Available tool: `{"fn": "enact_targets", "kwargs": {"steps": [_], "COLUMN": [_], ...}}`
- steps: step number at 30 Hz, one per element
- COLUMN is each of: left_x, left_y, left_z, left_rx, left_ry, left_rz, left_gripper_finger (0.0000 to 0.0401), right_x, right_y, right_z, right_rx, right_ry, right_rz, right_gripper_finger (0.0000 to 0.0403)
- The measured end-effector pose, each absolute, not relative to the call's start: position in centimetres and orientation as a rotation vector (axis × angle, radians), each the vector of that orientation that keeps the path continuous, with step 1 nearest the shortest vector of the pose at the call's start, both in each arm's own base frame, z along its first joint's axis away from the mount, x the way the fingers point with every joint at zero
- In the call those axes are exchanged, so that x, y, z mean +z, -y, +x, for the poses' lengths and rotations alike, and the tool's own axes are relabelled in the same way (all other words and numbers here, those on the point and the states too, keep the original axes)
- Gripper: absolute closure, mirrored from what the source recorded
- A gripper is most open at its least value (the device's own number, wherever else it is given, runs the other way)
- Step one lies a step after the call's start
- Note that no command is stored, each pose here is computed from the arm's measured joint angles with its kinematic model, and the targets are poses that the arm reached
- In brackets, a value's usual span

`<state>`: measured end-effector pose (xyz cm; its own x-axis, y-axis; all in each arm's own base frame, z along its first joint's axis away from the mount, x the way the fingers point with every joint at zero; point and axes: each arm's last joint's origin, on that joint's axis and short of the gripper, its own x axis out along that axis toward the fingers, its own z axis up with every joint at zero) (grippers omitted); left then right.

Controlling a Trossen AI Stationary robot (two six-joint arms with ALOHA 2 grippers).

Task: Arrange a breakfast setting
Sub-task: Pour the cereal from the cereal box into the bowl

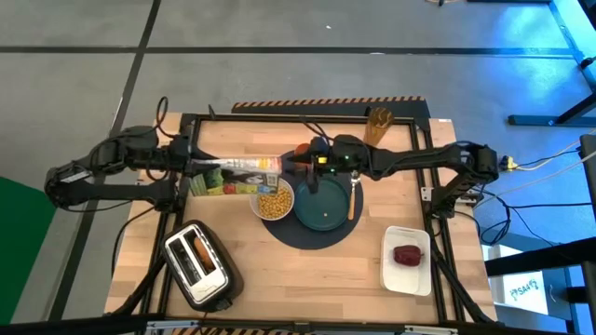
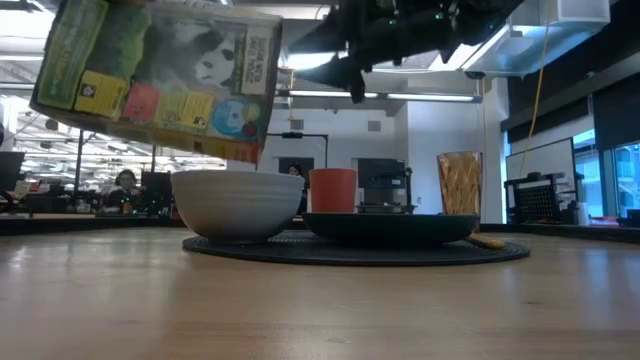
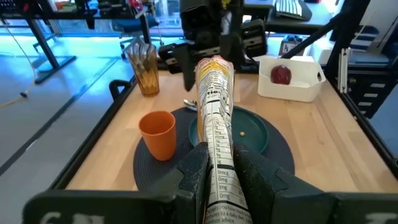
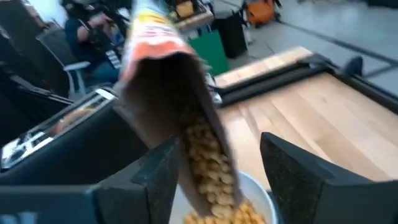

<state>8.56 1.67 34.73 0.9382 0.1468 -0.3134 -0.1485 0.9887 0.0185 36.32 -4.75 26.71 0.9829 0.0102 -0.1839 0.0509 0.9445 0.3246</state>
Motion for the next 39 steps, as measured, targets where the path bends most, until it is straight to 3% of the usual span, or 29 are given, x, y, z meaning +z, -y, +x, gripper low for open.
{"fn": "enact_targets", "kwargs": {"steps": [15,18,22,24,32,39], "left_x": [36.1,36.3,36.4,36.4,36.4,35.5], "left_y": [-1.3,-1.2,-1.2,-1.2,-1.3,-1.4], "left_z": [7.0,6.7,6.6,6.6,6.6,7.0], "left_rx": [0.132,0.133,0.133,0.132,0.167,0.168], "left_ry": [-0.145,-0.120,-0.109,-0.110,-0.113,-0.218], "left_rz": [0.016,0.015,0.016,0.018,0.014,0.001], "left_gripper_finger": [0.0333,0.0336,0.0350,0.0354,0.0347,0.0303], "right_x": [28.9,30.2,32.0,32.6,35.1,35.3], "right_y": [4.5,4.5,4.4,4.4,4.5,4.5], "right_z": [39.2,39.5,40.2,40.5,41.4,41.7], "right_rx": [-0.004,0.023,0.063,0.082,0.081,0.082], "right_ry": [-0.152,-0.157,-0.195,-0.238,-0.339,-0.369], "right_rz": [0.299,0.294,0.217,0.196,0.187,0.191], "right_gripper_finger": [0.0217,0.0259,0.0360,0.0391,0.0401,0.0402]}}
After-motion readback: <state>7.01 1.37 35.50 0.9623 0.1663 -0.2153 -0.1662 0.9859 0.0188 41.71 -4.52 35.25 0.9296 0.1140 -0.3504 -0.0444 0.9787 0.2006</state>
